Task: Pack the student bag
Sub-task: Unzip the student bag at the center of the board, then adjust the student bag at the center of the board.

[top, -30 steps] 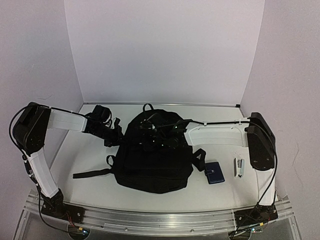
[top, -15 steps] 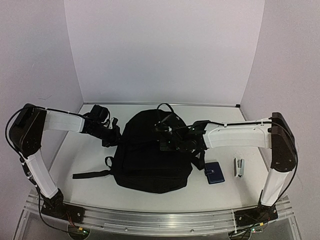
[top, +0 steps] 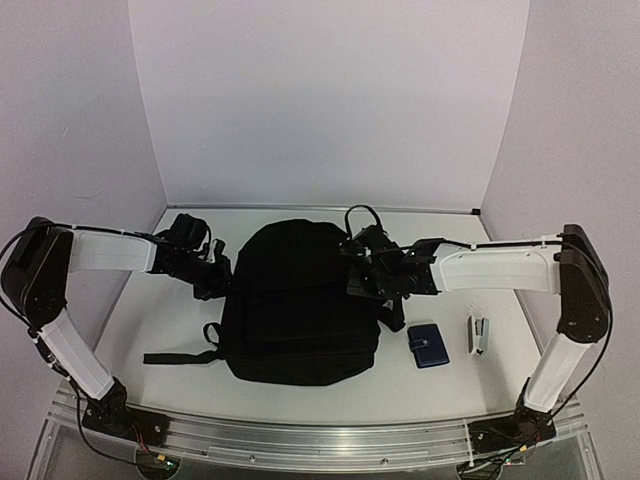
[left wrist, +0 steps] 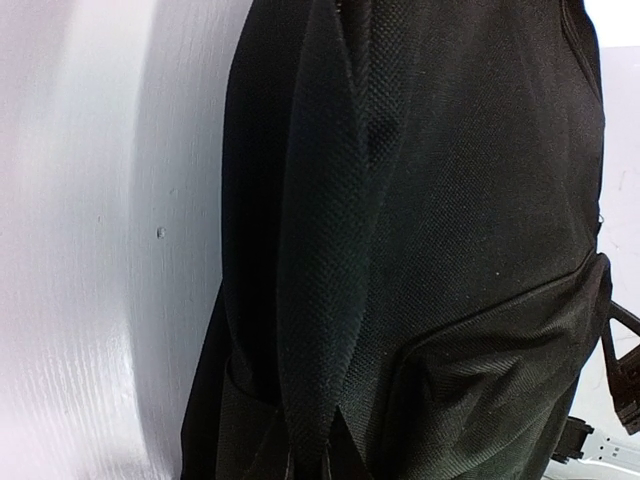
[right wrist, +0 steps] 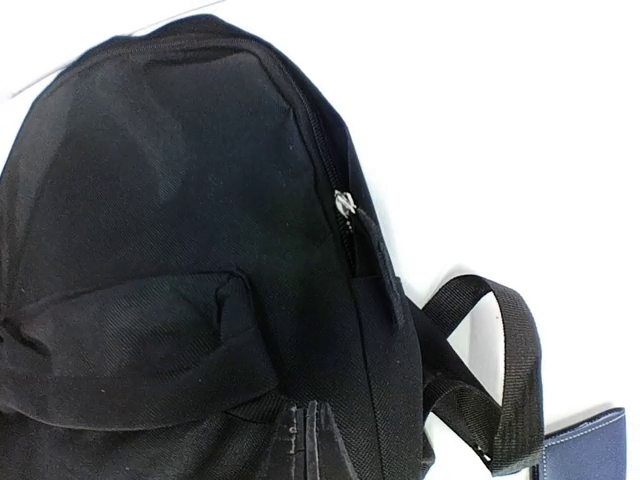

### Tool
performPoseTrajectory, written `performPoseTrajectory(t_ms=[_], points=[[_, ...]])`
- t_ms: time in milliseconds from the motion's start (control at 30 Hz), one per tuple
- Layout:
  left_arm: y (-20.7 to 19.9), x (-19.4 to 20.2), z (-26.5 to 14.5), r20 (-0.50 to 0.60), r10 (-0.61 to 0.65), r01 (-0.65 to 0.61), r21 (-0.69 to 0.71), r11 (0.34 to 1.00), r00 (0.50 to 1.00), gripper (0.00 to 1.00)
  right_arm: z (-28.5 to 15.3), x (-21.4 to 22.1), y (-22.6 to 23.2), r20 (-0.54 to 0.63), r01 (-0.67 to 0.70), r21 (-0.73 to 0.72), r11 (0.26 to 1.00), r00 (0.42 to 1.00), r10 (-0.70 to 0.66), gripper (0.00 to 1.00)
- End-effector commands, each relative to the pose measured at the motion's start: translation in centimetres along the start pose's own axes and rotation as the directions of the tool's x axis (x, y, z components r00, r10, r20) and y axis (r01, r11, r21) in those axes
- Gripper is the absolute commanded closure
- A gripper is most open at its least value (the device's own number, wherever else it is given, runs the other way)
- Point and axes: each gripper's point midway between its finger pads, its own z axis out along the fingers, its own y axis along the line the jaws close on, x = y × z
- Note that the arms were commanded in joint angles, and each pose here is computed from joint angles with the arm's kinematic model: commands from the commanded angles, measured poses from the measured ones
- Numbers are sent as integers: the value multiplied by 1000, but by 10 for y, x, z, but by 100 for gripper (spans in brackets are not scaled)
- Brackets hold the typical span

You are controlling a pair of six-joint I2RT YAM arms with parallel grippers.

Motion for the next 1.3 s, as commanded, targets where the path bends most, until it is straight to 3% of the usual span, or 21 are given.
performPoseTrajectory(t_ms=[0,100,133,300,367,500,600,733,833,1067,1200,1267], points=[[18,6,-13,6,-32,33,-61,998,999,100,-7,-21,-29,52,-38,74,997,998,34,100],[15,12,-14,-11,-25,25,-37,999,1000,100,-10,-25,-21,44,-35,39,999,998,33,99],[14,14,-16,-17,-18,18,-32,999,1000,98,-13,-27,-17,42,-36,21,999,999,35,94],[-3,15,-34,-1,109,-109,13,994,994,42,-43,-28,-6,12,-26,-92,995,1000,28,48],[-14,9,-49,35,176,-176,15,984,984,31,-53,-21,-8,-21,-44,-136,990,999,42,37],[-54,4,-71,97,351,-357,58,932,932,25,-72,4,-7,-136,-118,-246,962,987,86,26],[-83,11,-72,120,500,-511,91,855,858,24,-81,24,-7,-214,-171,-306,937,971,107,20],[-108,15,-66,142,619,-634,115,765,773,23,-82,48,-20,-274,-232,-314,921,951,146,19],[-121,17,-54,136,665,-679,126,723,734,21,-77,75,-25,-347,-274,-322,906,925,157,23],[-137,20,-29,96,700,-706,150,692,707,16,-75,102,-9,-450,-374,-424,825,877,167,35],[-145,32,-17,71,725,-721,203,662,685,14,-65,108,-5,-458,-358,-420,834,877,146,42],[-146,38,-9,45,744,-736,199,648,667,10,-57,112,-5,-460,-347,-403,847,877,141,50]])
